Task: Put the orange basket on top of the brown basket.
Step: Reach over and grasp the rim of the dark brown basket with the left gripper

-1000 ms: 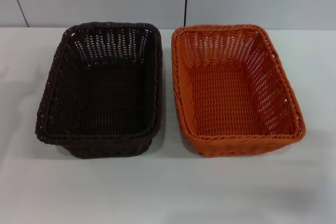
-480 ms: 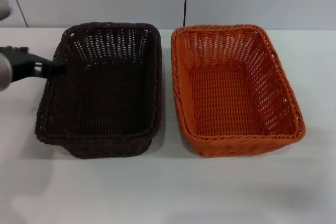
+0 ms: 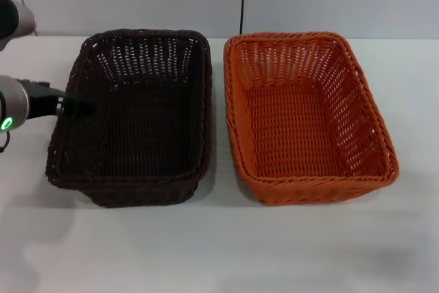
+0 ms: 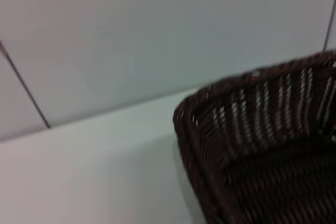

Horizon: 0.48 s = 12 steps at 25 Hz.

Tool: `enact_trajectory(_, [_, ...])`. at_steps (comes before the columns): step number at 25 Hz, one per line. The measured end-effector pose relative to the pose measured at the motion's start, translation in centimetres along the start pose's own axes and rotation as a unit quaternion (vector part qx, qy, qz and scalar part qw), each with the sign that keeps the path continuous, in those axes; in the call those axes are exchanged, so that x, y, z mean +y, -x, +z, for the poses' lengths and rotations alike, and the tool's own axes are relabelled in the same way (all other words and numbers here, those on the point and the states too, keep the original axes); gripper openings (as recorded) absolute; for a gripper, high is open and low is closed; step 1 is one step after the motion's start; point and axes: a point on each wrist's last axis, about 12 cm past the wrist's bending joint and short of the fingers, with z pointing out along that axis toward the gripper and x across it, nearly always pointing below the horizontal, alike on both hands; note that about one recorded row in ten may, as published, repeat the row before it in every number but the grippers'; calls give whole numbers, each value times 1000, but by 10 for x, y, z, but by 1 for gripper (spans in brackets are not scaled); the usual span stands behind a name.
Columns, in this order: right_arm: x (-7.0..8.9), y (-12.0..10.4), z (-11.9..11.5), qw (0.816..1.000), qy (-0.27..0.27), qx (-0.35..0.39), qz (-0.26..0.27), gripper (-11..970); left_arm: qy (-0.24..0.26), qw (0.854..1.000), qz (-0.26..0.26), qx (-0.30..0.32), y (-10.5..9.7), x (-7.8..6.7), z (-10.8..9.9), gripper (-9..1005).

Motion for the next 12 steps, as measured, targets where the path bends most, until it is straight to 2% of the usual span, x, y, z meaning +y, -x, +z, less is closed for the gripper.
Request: enact_trajectory(12, [1,-1,-1,1000,3,2,0,810,-1,999,-16,45,-16,7,24,800])
